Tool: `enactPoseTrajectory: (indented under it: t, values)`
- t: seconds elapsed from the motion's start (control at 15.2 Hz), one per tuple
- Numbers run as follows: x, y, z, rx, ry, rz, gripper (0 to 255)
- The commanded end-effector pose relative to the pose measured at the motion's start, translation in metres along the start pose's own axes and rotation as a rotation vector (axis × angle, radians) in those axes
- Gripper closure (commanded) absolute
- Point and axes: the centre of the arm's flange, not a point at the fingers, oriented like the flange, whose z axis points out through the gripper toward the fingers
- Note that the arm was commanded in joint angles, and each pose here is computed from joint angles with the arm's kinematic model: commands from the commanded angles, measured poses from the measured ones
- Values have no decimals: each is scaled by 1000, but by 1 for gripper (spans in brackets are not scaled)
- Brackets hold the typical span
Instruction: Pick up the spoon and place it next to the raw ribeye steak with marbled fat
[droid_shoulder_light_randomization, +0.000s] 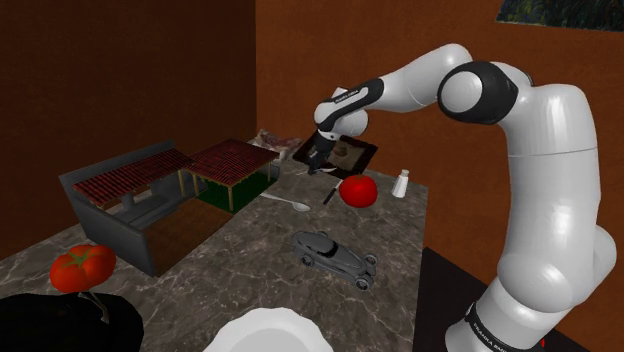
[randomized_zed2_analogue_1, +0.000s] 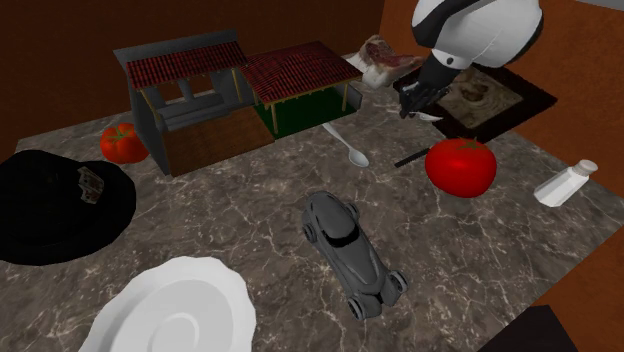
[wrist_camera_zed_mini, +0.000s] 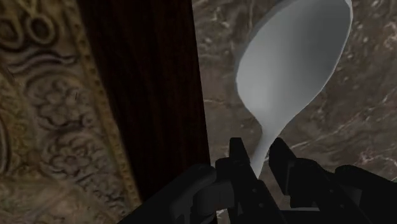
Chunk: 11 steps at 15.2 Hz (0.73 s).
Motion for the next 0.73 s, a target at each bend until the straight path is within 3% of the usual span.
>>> enactPoseTrajectory:
  t: [0.0,0.53,0.59,0.66]
  values:
    - [-3,3,11,0,-1,1,255]
    - [-4,4,16,0,-1,1,255]
    - [-5,4,16,0,-1,1,0]
    - [-4,4,17,0,-1,1,0]
